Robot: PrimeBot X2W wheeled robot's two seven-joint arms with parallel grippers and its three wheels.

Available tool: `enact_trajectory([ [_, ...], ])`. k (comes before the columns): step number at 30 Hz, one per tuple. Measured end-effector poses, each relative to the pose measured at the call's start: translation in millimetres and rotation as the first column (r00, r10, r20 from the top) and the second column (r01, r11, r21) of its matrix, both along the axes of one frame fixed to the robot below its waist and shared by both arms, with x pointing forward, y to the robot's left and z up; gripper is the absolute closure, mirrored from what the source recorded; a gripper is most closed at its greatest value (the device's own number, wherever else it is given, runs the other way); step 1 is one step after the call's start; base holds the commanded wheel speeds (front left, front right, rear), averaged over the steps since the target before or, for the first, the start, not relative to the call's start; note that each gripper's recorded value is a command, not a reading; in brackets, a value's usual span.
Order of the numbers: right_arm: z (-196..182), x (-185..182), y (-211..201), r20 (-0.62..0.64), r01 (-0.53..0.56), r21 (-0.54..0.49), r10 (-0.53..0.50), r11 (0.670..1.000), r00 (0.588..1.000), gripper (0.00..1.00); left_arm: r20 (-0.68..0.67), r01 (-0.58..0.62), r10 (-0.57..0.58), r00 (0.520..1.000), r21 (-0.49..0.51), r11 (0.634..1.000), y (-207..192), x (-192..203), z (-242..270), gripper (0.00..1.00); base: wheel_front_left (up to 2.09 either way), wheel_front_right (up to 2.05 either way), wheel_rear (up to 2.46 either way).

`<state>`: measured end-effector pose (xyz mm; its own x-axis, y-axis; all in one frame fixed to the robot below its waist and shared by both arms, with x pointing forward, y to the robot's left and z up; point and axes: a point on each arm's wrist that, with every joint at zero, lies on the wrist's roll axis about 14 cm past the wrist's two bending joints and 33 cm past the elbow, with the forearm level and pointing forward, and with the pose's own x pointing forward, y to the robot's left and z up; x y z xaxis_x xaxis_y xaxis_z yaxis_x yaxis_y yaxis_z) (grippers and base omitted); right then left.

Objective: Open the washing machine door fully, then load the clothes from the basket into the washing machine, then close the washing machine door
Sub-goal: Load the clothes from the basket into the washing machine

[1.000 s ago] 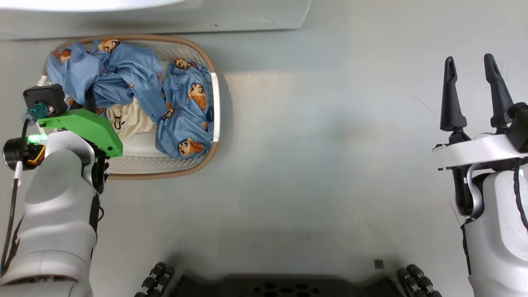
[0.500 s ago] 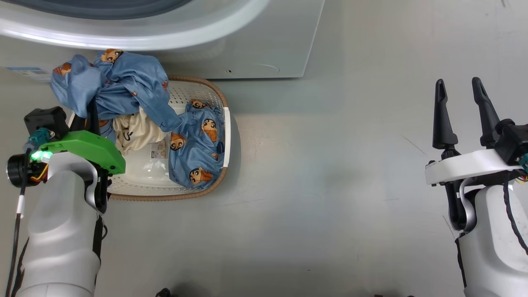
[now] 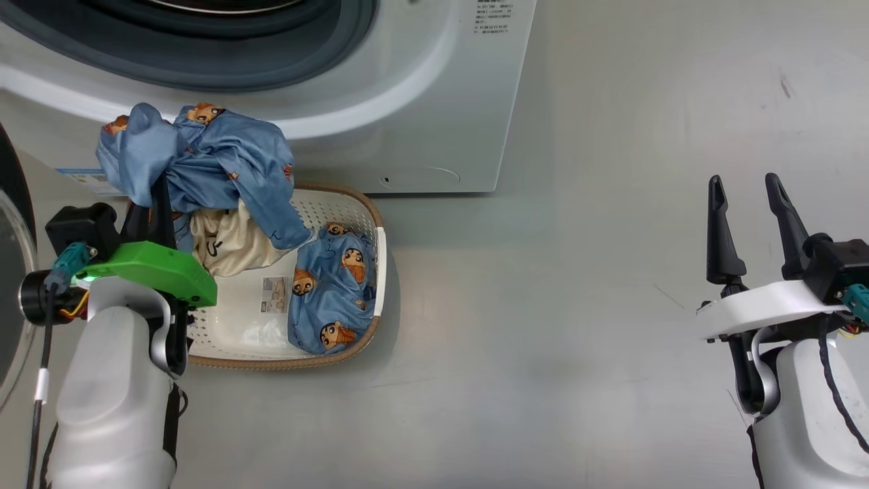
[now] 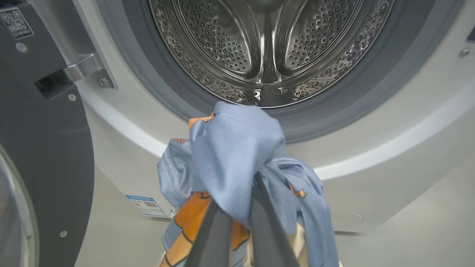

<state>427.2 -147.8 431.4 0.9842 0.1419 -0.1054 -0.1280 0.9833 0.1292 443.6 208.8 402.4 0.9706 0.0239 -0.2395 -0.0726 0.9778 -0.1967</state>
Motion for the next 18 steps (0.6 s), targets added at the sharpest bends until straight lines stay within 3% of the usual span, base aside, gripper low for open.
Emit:
enact_trajectory([
  [18,40,-36,-8,0.088,0.022,-0.006,-0.021,1.0,0.996,0.0,0.185,0.005,-0.011,0.983,0.033,0.999,2,-42,64,1.0,0.0,0.0,0.0],
])
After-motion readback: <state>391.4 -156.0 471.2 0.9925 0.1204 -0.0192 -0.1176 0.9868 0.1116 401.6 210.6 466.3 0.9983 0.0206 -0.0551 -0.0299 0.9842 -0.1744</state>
